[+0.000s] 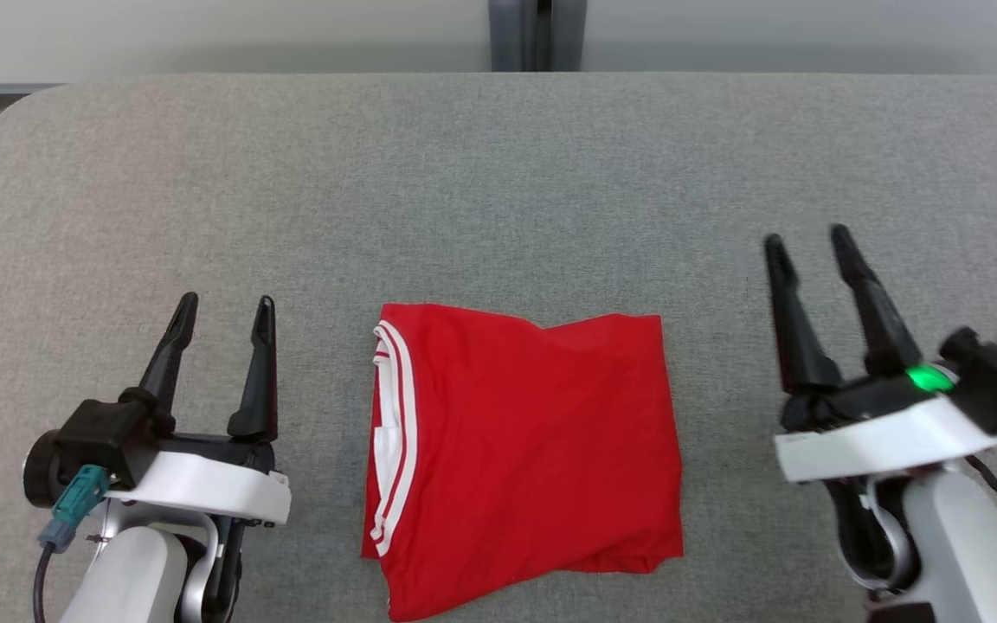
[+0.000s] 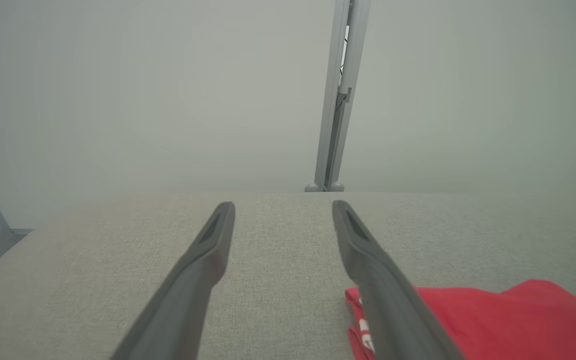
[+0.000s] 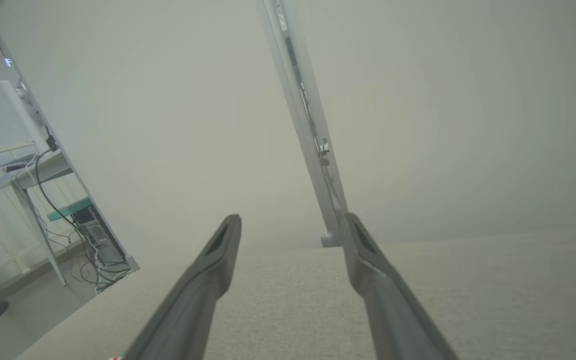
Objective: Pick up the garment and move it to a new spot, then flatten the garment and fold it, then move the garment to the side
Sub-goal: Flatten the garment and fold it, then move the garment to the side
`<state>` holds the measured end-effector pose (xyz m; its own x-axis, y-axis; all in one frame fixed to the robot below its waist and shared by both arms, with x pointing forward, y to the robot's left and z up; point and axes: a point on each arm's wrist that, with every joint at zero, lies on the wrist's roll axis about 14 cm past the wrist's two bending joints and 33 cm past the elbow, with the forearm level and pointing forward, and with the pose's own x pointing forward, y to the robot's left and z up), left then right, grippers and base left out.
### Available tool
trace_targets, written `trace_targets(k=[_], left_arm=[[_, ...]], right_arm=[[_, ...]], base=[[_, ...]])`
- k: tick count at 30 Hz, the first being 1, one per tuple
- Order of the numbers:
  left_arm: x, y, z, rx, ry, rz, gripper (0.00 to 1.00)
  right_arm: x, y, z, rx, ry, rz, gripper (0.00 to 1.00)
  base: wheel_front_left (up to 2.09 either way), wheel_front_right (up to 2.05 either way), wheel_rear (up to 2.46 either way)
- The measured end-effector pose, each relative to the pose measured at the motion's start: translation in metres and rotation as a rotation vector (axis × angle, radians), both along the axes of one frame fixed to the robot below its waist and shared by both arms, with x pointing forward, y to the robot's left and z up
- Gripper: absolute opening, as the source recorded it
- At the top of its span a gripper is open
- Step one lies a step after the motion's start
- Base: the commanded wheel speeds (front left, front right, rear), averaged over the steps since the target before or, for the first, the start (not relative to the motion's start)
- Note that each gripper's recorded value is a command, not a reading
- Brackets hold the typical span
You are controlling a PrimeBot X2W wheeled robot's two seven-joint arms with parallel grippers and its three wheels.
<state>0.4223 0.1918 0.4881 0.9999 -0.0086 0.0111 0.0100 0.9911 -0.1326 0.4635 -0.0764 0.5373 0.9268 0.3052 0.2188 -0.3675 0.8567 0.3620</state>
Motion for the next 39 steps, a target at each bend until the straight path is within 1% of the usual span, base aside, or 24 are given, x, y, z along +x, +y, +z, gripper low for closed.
trace_targets(k=[3,4,6,9,17,24,31,34,39], left_arm=[[0.001,0.002,0.004,0.001,-0.012,0.005,1.00],[0.000,0.002,0.005,-0.001,-0.013,0.006,1.00],[-0.002,0.002,0.007,0.001,-0.017,0.005,1.00],[-0.005,0.001,0.010,-0.004,-0.023,0.004,1.00],[-0.018,0.001,0.011,-0.009,-0.009,0.011,1.00],[-0.030,0.004,0.007,0.009,0.021,0.023,1.00],[-0.034,0.005,0.013,0.017,0.015,0.023,1.00],[-0.037,0.009,0.015,0.018,0.011,0.037,1.00],[-0.043,0.014,0.016,0.017,0.010,0.056,1.00]], right_arm=[[-0.009,-0.030,-0.010,-0.091,0.026,-0.077,1.00],[-0.013,-0.039,-0.013,-0.102,0.039,-0.100,1.00],[-0.021,-0.052,-0.017,-0.158,0.055,-0.131,1.00],[-0.034,-0.066,-0.021,-0.204,0.081,-0.168,1.00],[-0.062,-0.083,-0.029,-0.246,0.140,-0.214,1.00],[-0.075,-0.089,-0.034,-0.261,0.176,-0.230,1.00],[-0.076,-0.088,-0.033,-0.272,0.186,-0.225,1.00],[-0.074,-0.080,-0.037,-0.281,0.201,-0.199,1.00],[-0.072,-0.058,-0.053,-0.304,0.270,-0.118,1.00]], base=[[0.00,0.00,0.00],[0.00,0.00,0.00],[0.00,0.00,0.00],[0.00,0.00,0.00],[0.00,0.00,0.00],[0.00,0.00,0.00],[0.00,0.00,0.00],[0.00,0.00,0.00],[0.00,0.00,0.00]])
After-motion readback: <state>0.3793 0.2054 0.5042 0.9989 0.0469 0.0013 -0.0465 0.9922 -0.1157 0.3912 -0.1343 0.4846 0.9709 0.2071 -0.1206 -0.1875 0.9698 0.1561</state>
